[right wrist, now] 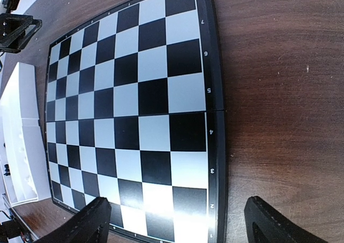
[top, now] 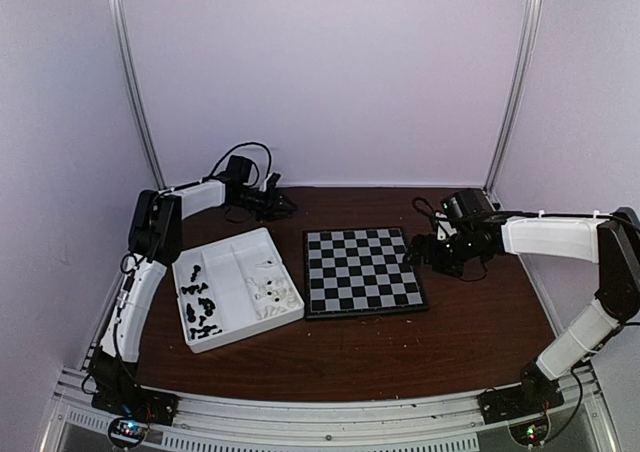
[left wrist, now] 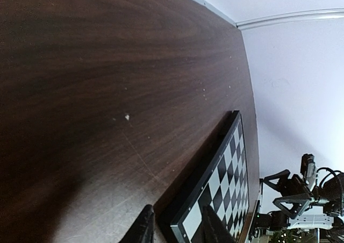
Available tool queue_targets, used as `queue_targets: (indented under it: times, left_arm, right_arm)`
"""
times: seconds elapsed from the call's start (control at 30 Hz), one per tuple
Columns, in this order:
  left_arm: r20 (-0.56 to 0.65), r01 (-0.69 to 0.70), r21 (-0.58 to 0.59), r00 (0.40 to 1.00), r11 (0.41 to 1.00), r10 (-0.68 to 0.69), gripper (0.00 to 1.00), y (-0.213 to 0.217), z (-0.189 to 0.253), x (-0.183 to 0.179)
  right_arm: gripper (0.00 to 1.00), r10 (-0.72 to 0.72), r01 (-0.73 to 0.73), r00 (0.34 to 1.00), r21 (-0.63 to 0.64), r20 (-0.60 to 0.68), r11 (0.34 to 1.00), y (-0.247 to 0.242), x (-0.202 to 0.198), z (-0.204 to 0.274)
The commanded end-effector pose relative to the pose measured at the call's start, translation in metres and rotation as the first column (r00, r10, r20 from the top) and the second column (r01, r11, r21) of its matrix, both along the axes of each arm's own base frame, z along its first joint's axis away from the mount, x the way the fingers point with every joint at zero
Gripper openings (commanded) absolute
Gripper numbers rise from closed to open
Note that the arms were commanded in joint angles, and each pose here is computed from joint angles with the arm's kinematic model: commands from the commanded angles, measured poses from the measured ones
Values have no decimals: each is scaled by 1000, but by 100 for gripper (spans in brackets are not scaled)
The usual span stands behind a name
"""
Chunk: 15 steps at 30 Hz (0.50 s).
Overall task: Set up the chess pieces on the board
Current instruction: Move the chessboard to the center of the board.
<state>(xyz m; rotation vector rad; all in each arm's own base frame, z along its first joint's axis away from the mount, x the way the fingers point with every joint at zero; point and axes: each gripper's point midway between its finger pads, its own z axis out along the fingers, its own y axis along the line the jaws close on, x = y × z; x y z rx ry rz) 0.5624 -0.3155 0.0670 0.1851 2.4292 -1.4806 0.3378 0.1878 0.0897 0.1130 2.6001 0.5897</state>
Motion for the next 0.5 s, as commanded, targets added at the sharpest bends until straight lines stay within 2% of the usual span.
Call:
queue_targets:
  times: [0.0,0.17,0.33,0.47]
  left_arm:
    - [63,32,-8,998,999,-31,32,-15,9,-2]
    - [132,-87,4,988,996,85,31,12,25,10]
    - [99,-170,15,981,985,168,31,47,15,23]
    - [48,-158,48,987,986,155,30,50,-8,26]
  right_arm:
    - [90,-17,17,999,0,32,1000,0,8,8]
    - [90,-16,17,999,-9,33,1000,-2,7,8]
    - [90,-16,16,999,-7,35,1000,-1,7,7]
    - [90,-16,17,999,-8,34,1000,-1,9,6]
